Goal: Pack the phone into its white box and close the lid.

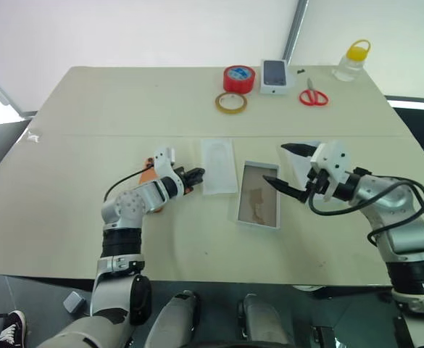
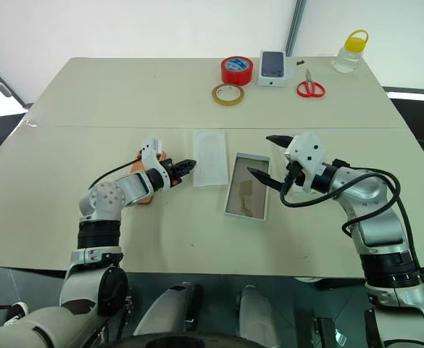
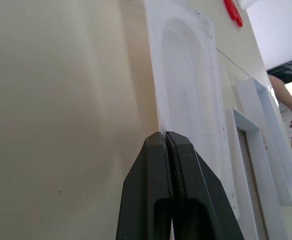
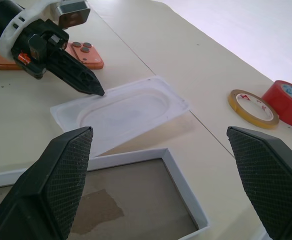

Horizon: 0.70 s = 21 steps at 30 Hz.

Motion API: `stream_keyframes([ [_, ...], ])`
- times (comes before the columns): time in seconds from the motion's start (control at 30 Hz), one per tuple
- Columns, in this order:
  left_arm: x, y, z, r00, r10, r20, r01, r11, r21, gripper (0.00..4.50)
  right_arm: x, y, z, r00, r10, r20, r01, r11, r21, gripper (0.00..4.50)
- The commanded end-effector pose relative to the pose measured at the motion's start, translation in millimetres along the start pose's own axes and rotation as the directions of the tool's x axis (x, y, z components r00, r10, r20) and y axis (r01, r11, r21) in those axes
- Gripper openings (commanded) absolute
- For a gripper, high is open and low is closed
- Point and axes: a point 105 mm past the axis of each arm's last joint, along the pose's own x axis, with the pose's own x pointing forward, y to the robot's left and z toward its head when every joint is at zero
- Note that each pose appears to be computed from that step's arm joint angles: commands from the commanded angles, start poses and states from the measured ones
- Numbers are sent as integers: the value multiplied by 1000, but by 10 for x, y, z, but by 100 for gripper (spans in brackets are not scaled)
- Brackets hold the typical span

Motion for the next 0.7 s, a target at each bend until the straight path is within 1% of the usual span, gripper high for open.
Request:
stream_keyframes([
  [0.03, -73, -34, -26, 999, -37, -32, 36, 999, -40, 5, 62, 122, 137, 998, 46, 48, -45, 999, -5, 450],
  [0.2, -278, -161, 181, 993, -101, -54, 105, 992, 76, 5, 116, 292, 101, 993, 110, 39, -111, 994, 21, 450],
  [0.3, -432, -201, 236, 985, -148, -91, 157, 983, 100, 5, 183, 452, 141, 982, 180, 59, -182, 982, 48, 450],
  [0.37, -503, -137, 249, 987, -114, -111, 130, 980, 154, 5, 191, 618, 145, 963, 262, 63, -266, 961, 76, 450],
  [0.4, -533, -107, 276, 989, -105, -106, 120, 982, 146, 5, 187, 688, 133, 954, 294, 55, -297, 952, 76, 450],
  [0.47, -582, -77, 321, 990, -102, -96, 114, 984, 133, 5, 155, 790, 56, 937, 349, 9, -349, 935, 67, 450],
  [0.5, -622, -104, 340, 988, -127, -93, 137, 983, 120, 5, 106, 864, -31, 924, 382, -32, -380, 924, 55, 450],
  [0.6, -672, -133, 387, 987, -143, -74, 151, 981, 118, 5, -45, 1049, -228, 872, 474, -118, -470, 880, 66, 450],
  [0.63, -672, -134, 391, 987, -142, -72, 150, 982, 116, 5, -67, 1064, -254, 865, 484, -130, -480, 875, 64, 450],
  [0.7, -668, -126, 406, 990, -129, -57, 136, 982, 128, 5, -50, 1014, -327, 871, 461, -167, -466, 885, 16, 450],
])
